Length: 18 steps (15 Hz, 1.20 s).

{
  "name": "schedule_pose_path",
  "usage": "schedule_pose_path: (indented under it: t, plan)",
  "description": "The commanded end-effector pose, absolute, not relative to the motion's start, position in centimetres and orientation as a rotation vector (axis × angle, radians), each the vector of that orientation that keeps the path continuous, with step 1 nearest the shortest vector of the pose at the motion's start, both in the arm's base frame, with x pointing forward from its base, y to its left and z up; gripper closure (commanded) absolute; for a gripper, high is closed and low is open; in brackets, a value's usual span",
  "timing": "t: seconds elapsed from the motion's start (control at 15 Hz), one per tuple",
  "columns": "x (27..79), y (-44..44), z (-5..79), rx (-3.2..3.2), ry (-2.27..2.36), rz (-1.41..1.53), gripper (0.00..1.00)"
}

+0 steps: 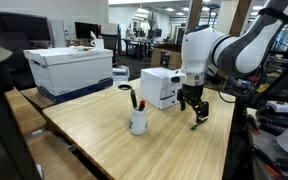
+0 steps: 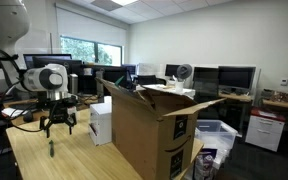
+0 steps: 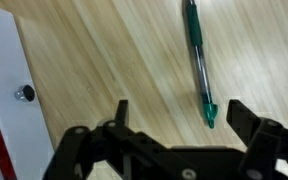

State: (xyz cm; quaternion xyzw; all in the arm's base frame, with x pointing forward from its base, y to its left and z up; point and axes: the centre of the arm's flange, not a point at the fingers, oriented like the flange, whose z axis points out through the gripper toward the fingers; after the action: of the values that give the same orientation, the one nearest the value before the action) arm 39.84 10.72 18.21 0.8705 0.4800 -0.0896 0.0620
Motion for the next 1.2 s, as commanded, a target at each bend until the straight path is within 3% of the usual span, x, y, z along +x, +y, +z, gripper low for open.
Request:
schedule_pose_path:
  t: [0.0,1.13]
  plan:
    - [38.6,11.1,18.0,2.606,1.502,-0.230,0.00]
    - [38.1,11.9,15.9,2.578,1.538,-0.266,0.00]
